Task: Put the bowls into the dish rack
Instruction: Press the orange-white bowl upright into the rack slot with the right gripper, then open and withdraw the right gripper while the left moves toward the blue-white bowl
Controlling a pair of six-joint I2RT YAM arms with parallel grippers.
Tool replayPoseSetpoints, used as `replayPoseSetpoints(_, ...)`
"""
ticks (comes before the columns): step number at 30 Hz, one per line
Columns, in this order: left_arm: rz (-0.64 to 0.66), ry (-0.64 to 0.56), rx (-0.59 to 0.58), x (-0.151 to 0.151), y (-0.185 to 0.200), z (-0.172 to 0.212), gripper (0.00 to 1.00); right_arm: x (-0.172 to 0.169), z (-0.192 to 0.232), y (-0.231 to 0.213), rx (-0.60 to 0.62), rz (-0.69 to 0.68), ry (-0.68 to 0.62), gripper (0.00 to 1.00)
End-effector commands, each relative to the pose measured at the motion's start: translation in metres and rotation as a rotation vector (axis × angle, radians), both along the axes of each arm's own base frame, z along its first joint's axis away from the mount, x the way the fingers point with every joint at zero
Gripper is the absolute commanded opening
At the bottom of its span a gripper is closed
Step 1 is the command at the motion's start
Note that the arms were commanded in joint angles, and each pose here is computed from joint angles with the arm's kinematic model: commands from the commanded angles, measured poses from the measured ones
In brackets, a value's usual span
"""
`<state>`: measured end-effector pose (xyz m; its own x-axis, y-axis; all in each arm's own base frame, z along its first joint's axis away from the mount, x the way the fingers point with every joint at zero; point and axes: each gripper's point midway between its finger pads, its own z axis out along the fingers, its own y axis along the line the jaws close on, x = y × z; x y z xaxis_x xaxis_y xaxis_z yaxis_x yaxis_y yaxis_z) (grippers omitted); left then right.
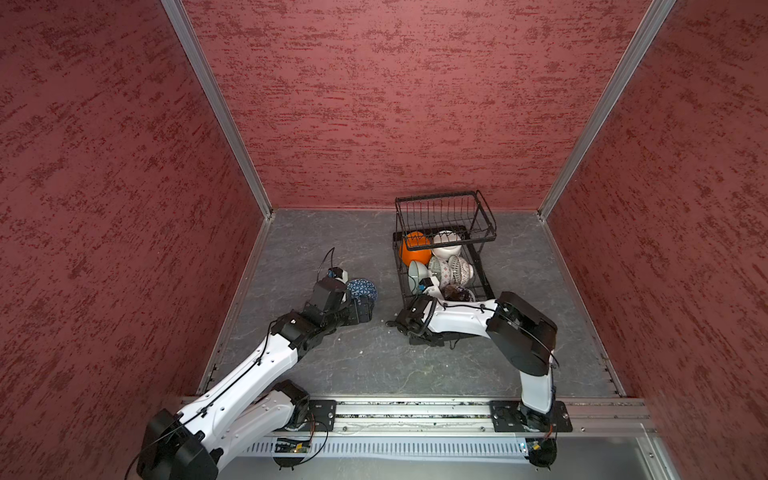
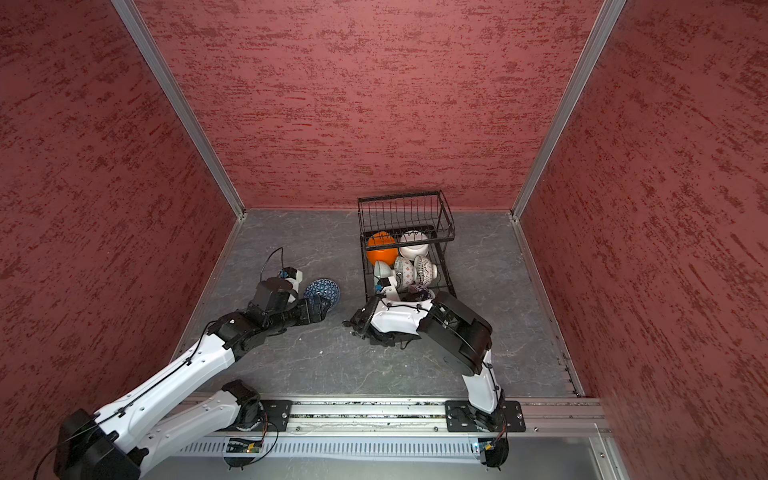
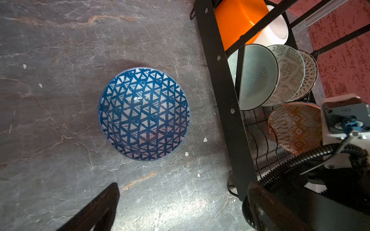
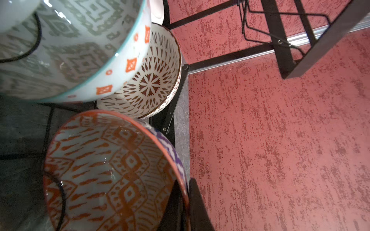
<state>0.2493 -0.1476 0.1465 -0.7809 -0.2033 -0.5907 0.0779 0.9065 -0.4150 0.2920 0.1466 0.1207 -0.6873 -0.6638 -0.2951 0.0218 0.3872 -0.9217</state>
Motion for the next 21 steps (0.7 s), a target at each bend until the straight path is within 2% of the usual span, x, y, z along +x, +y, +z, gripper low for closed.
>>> replayPoseSetpoints(1, -0.011, -0.023, -0.012, 0.000, 0.001, 0.006, 0.99, -0.014, -0.032, -0.003, 0.083, -0.091, 0.056, 0.00)
replayPoseSetpoints(8, -0.009, -0.028, -0.013, -0.001, 0.003, 0.009, 0.99, -0.017, -0.032, -0.003, 0.105, -0.104, 0.054, 0.00)
replayPoseSetpoints(21, -0.001, -0.024, -0.012, 0.000, 0.005, 0.010, 0.99, -0.018, -0.022, 0.000, 0.195, -0.107, 0.038, 0.34)
